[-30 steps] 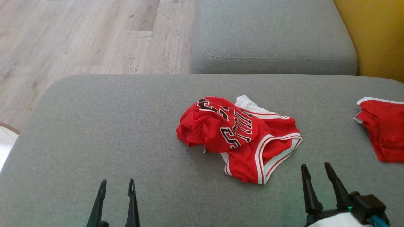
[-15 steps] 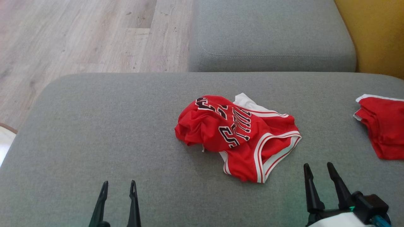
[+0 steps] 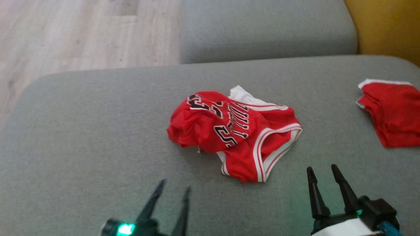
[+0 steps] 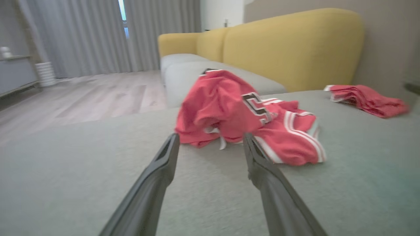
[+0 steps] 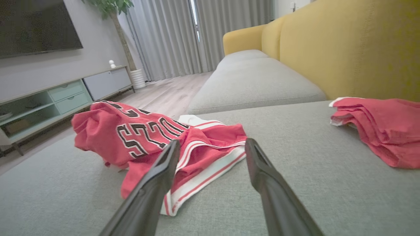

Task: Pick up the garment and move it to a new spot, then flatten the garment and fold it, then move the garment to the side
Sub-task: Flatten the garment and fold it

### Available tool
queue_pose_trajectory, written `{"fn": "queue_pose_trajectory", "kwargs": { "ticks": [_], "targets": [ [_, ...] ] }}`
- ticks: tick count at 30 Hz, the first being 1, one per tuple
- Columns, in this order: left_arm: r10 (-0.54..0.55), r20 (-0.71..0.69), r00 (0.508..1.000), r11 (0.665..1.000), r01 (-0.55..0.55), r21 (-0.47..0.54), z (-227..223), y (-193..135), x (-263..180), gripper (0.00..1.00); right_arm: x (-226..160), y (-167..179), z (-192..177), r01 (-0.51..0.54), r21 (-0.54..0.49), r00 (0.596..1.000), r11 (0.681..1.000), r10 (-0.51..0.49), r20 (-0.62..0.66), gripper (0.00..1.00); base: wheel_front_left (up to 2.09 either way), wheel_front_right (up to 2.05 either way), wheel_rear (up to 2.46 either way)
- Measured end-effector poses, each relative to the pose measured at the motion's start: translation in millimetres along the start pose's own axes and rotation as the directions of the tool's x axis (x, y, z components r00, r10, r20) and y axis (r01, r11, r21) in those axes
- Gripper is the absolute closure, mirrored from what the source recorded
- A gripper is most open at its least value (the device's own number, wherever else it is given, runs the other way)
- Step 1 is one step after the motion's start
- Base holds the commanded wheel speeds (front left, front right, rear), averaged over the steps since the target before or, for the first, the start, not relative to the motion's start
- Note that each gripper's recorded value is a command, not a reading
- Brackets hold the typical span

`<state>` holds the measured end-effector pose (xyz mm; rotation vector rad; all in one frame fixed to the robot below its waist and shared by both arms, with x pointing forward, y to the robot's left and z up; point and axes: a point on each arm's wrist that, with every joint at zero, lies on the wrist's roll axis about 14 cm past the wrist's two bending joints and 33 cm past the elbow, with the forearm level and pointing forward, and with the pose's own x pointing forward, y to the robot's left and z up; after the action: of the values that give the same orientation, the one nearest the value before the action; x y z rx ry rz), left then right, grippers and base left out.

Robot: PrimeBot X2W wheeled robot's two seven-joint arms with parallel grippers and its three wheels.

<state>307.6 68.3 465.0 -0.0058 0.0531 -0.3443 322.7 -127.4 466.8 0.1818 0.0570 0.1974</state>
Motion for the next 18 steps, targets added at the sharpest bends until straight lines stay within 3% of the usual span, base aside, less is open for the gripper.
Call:
{"fn": "queue_pose_trajectory", "kwargs": {
  "ticks": [5,12,18],
  "targets": [
    [-0.189,-0.057,0.980,0.980,0.192,0.045,-14.5,-37.7,27.8,0.00,5.8,-14.6,1.4,0.044,0.001,0.999,0.999,-0.044,0.001,0.00,0.00,0.00,0.00],
    [-0.425,-0.171,0.889,0.884,0.448,0.134,-45.7,-85.5,68.9,0.00,26.1,-33.0,5.2,0.087,-0.019,0.996,0.996,-0.087,0.008,0.00,0.00,0.00,0.00],
    [-0.503,-0.256,0.826,0.813,0.552,0.183,-72.3,-104.7,93.9,0.00,23.9,-53.2,2.6,0.152,-0.027,0.988,0.988,-0.152,-0.004,0.00,0.00,0.00,0.00]
  ]
}}
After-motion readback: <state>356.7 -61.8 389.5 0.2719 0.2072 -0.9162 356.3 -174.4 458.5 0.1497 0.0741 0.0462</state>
